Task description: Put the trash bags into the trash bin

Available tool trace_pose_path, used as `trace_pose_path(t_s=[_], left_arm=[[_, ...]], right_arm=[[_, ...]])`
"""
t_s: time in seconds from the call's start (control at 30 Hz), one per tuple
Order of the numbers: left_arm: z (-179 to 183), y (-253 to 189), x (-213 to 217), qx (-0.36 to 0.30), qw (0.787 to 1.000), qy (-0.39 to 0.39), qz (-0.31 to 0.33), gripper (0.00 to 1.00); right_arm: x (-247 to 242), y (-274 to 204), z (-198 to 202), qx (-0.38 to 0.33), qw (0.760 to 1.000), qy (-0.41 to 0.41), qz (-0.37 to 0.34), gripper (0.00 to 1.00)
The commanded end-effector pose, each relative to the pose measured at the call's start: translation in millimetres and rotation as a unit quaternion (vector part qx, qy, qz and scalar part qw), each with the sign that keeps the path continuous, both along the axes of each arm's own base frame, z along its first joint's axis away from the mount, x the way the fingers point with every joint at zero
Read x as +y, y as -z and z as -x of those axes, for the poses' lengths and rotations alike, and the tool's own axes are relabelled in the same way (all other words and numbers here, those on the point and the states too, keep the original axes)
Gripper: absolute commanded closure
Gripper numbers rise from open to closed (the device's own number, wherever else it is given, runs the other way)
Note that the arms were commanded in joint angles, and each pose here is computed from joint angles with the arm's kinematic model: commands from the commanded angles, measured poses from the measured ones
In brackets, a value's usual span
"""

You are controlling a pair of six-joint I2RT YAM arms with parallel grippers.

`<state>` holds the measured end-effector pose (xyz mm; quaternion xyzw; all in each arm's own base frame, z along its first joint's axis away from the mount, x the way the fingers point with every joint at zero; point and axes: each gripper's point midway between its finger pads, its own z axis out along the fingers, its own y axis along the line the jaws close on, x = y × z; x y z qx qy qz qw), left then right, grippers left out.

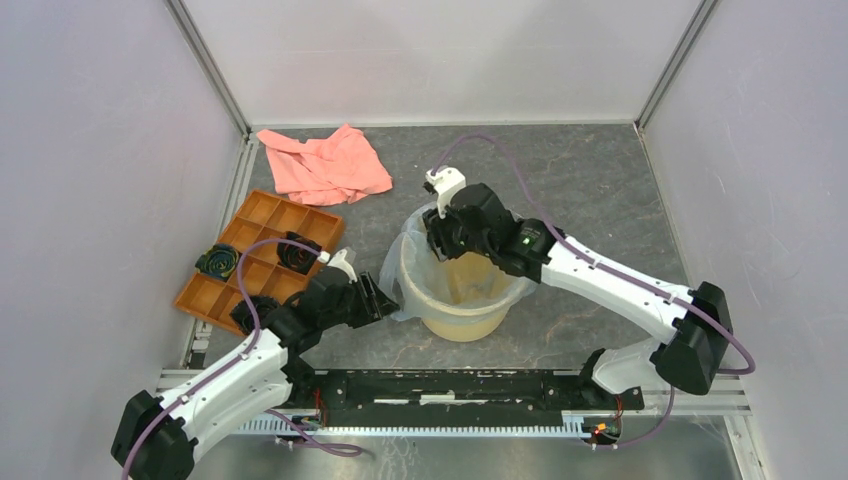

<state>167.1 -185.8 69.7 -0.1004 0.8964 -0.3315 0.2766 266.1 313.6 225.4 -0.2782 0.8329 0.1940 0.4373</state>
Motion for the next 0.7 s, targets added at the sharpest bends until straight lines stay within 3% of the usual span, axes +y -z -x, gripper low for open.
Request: trace_pose_path(t_s=[0.0,0.07,0.2,0.37,0.53,0.67], left_arm=[[-7.6,-10.1,-3.7,-0.026,1.000,0.005,0.003,0.43],[-7.7,-10.0,-3.2,-0.026,1.000,0.003,0.003,0.43],[-7.5,-10.7,-2.4,-0.027,1.000,0.002,0.002,0.43],[-7.1,-8.1,-1.0,-0.026,1.000,0.000,-0.001,0.43],[-6.6,-5.2,0.0,-0.024,1.000,-0.001,-0.003,0.43],[-6.1,-3.2,1.3,-0.021,1.000,-0.004,-0.005,0.43]], right_arm=[[46.3,-27.0,22.3,0.010,0.990,-0.053,-0.127,0.54],[47.1,-27.3,28.9,0.015,0.988,-0.063,-0.142,0.53],[-6.6,-27.0,5.1,-0.039,0.997,0.032,-0.053,0.50],[-65.4,-30.1,-15.7,-0.092,0.988,0.115,0.048,0.43],[-73.3,-27.5,-36.3,-0.104,0.986,0.125,0.044,0.42],[-96.1,-20.0,-59.6,-0.123,0.971,0.189,0.083,0.43]])
